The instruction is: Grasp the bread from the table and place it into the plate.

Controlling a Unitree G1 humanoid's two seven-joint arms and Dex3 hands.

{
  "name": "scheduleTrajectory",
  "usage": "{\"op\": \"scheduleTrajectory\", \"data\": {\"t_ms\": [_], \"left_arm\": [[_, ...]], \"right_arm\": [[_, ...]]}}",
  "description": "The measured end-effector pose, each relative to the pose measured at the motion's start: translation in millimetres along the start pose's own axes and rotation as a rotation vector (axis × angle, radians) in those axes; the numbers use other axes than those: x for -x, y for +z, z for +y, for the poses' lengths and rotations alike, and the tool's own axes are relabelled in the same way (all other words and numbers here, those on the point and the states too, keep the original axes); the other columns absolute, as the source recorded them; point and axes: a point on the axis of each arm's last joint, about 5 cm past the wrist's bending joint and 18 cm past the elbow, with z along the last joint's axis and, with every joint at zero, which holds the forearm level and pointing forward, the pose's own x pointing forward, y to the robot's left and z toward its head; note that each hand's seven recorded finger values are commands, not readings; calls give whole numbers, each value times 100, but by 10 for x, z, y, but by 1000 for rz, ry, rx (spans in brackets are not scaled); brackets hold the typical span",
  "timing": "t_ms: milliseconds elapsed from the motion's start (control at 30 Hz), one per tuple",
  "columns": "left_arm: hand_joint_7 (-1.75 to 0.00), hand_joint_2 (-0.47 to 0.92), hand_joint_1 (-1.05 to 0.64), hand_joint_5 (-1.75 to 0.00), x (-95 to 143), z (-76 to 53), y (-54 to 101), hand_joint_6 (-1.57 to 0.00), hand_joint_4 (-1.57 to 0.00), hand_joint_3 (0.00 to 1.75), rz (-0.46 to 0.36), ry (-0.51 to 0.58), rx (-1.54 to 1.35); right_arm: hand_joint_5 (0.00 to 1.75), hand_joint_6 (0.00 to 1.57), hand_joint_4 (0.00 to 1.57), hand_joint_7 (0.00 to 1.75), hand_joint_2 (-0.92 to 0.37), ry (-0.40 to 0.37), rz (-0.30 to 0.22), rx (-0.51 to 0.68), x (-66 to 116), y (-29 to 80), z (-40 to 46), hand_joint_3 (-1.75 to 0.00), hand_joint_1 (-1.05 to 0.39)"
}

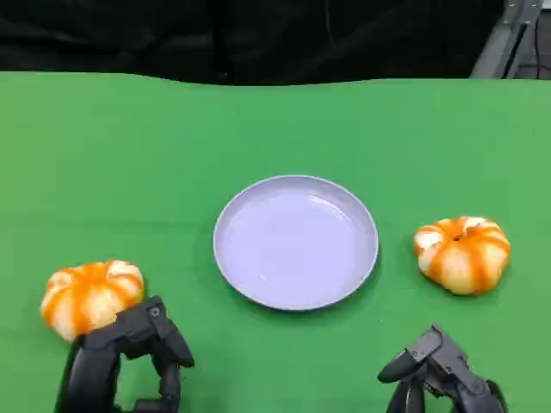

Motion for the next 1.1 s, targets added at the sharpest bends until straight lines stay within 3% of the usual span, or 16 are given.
{"op": "scheduleTrajectory", "data": {"t_ms": [400,500,600,700,733,767,833,900,1100], "left_arm": [[-150,17,-19,-172,0,1,1,-86,-95,170,-1,2,2],[-150,16,-16,-174,0,3,1,-84,-85,171,-1,3,2],[-123,21,-8,-153,-2,17,3,-82,-79,160,-10,4,-31],[-117,22,-7,-149,-17,51,11,-83,-78,158,-36,22,-82],[-89,36,-15,-127,-20,57,12,-62,-55,121,-40,27,-87],[-56,58,-24,-106,-29,63,24,-53,-38,73,-41,19,-130],[-24,83,-38,-86,-80,89,81,-48,-24,24,-48,-34,-294],[-15,90,-44,-81,-144,135,147,-46,-19,11,-48,-61,-485],[-5,91,-57,-75,-278,295,316,-37,-1,2,22,-78,-868]], "right_arm": [[175,41,64,175,-69,-1,-1,2,0,0,0,-142,-13],[175,41,64,175,-69,0,-3,4,-3,1,0,-142,-13],[175,41,66,175,-69,7,-7,16,-6,1,5,-142,-12],[175,41,66,175,-69,6,-7,17,-5,2,5,-141,-12],[175,40,65,175,-69,5,-7,17,-5,1,5,-142,-11],[175,40,65,175,-70,5,-7,16,-5,2,5,-142,-11],[175,40,64,175,-70,6,-8,15,-6,3,10,-142,-11],[175,40,63,175,-70,7,-8,13,-7,4,14,-142,-11],[175,40,63,175,-70,3,-14,9,-13,15,23,-143,-11]]}}
